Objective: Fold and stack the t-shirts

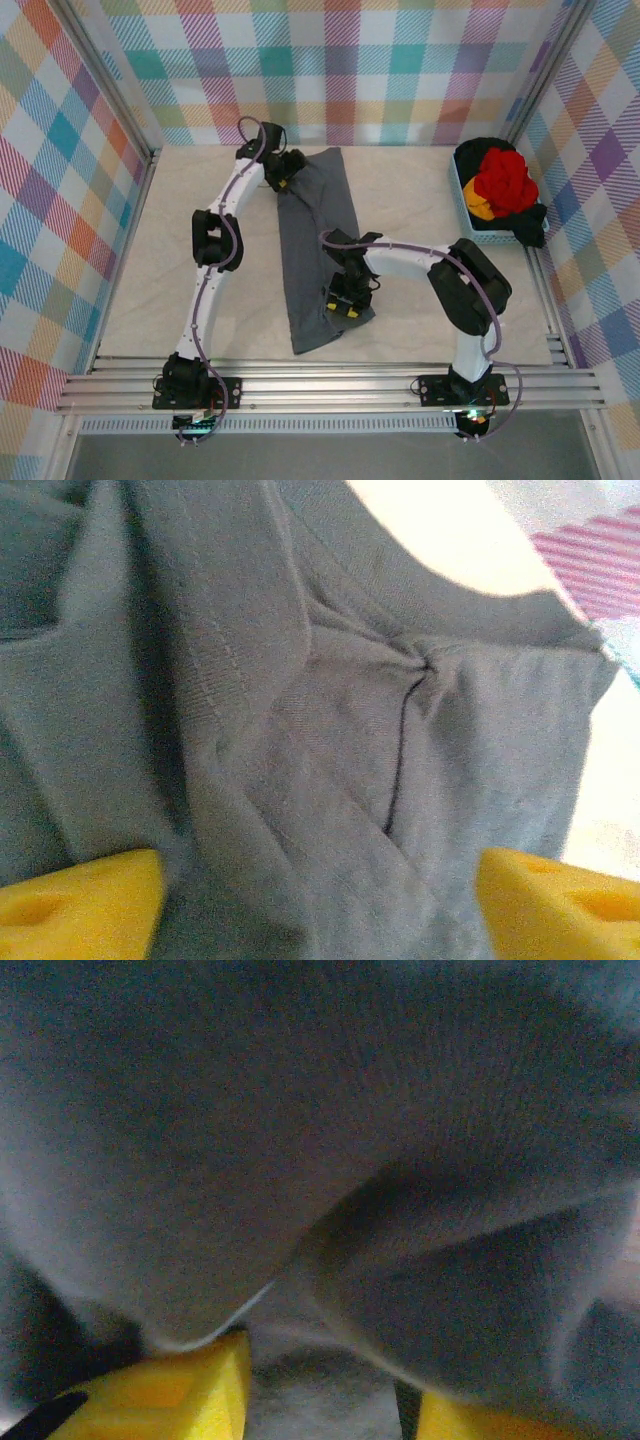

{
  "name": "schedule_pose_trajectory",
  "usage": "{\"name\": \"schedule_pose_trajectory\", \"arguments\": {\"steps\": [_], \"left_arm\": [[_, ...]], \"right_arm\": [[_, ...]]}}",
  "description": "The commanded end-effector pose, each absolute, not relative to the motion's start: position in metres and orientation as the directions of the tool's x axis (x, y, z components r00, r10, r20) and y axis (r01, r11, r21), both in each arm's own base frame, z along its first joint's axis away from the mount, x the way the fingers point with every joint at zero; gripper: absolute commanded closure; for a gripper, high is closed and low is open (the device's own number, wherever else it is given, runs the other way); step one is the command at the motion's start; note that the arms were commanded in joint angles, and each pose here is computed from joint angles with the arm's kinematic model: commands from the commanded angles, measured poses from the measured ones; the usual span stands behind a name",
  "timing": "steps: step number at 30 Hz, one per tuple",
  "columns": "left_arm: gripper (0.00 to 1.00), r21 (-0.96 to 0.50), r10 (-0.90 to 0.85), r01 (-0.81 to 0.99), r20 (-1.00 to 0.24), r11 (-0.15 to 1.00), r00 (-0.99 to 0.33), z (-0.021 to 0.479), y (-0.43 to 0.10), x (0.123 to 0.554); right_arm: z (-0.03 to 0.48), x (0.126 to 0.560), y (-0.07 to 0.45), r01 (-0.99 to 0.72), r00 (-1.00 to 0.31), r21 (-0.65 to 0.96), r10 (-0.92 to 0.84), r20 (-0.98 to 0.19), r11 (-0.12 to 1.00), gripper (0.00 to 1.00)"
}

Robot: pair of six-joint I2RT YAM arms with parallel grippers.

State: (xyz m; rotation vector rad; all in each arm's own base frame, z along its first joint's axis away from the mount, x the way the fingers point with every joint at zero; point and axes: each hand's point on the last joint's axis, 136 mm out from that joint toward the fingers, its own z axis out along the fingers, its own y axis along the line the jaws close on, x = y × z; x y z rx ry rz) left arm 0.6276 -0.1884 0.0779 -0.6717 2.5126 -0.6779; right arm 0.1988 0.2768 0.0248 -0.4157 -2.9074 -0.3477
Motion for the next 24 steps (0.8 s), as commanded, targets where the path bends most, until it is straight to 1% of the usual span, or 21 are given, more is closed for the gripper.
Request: {"name": "schedule_pose_trajectory", "arguments": {"steps": [1, 3, 5, 7, 8, 9, 10, 11, 12, 15, 17, 18, 20, 22, 24], "left_arm": [[0.14, -0.536, -0.545, -0.284, -0.426, 0.795, -0.722, 0.207, -0.147, 0.602], [0.19, -0.518, -0.559, -0.333, -0.376, 0.788, -0.739, 0.219, -0.133, 0.57], [0.24, -0.524, -0.548, -0.325, -0.352, 0.787, -0.759, 0.226, -0.137, 0.53], [0.35, -0.539, -0.545, -0.352, -0.252, 0.765, -0.799, 0.204, -0.15, 0.467], [0.4, -0.537, -0.537, -0.367, -0.199, 0.76, -0.82, 0.196, -0.155, 0.436], [0.47, -0.527, -0.525, -0.386, -0.139, 0.757, -0.84, 0.186, -0.161, 0.4], [0.55, -0.508, -0.521, -0.423, -0.062, 0.751, -0.851, 0.164, -0.165, 0.361], [0.6, -0.514, -0.522, -0.441, -0.017, 0.736, -0.853, 0.154, -0.17, 0.329], [0.65, -0.509, -0.521, -0.468, 0.045, 0.723, -0.853, 0.132, -0.177, 0.291], [0.66, -0.464, -0.479, -0.484, 0.138, 0.742, -0.867, 0.1, -0.19, 0.208], [0.63, -0.473, -0.454, -0.476, 0.169, 0.742, -0.875, 0.087, -0.205, 0.172], [0.62, -0.474, -0.441, -0.467, 0.173, 0.747, -0.881, 0.084, -0.21, 0.16], [0.61, -0.417, -0.413, -0.446, 0.17, 0.792, -0.894, 0.073, -0.21, 0.137], [0.61, -0.388, -0.399, -0.437, 0.179, 0.812, -0.899, 0.06, -0.21, 0.122], [0.59, -0.392, -0.386, -0.436, 0.203, 0.81, -0.9, 0.048, -0.216, 0.113]], "right_arm": [[0.072, 0.215, 0.262, 0.243, -0.97, 0.235, 0.232, 0.073, 0.941, 0.53], [0.087, 0.217, 0.243, 0.25, -0.968, 0.245, 0.25, 0.032, 0.937, 0.51], [0.099, 0.22, 0.221, 0.243, -0.965, 0.27, 0.259, -0.027, 0.932, 0.5], [0.106, 0.224, 0.197, 0.206, -0.964, 0.294, 0.245, -0.1, 0.933, 0.48], [0.105, 0.224, 0.19, 0.192, -0.966, 0.32, 0.236, -0.104, 0.928, 0.47], [0.104, 0.223, 0.185, 0.182, -0.968, 0.369, 0.232, -0.094, 0.911, 0.48], [0.102, 0.222, 0.18, 0.177, -0.971, 0.407, 0.227, -0.077, 0.896, 0.48], [0.1, 0.22, 0.176, 0.175, -0.973, 0.421, 0.222, -0.065, 0.89, 0.48], [0.097, 0.216, 0.171, 0.172, -0.976, 0.418, 0.212, -0.05, 0.892, 0.48], [0.083, 0.205, 0.162, 0.155, -0.986, 0.371, 0.164, 0.006, 0.916, 0.49], [0.073, 0.198, 0.162, 0.15, -0.989, 0.355, 0.141, 0.051, 0.923, 0.5], [0.071, 0.196, 0.163, 0.151, -0.988, 0.363, 0.138, 0.062, 0.919, 0.5], [0.065, 0.191, 0.168, 0.152, -0.988, 0.39, 0.128, 0.087, 0.908, 0.5], [0.06, 0.188, 0.17, 0.158, -0.986, 0.394, 0.123, 0.114, 0.905, 0.49], [0.055, 0.184, 0.173, 0.162, -0.984, 0.408, 0.115, 0.137, 0.899, 0.49]]}}
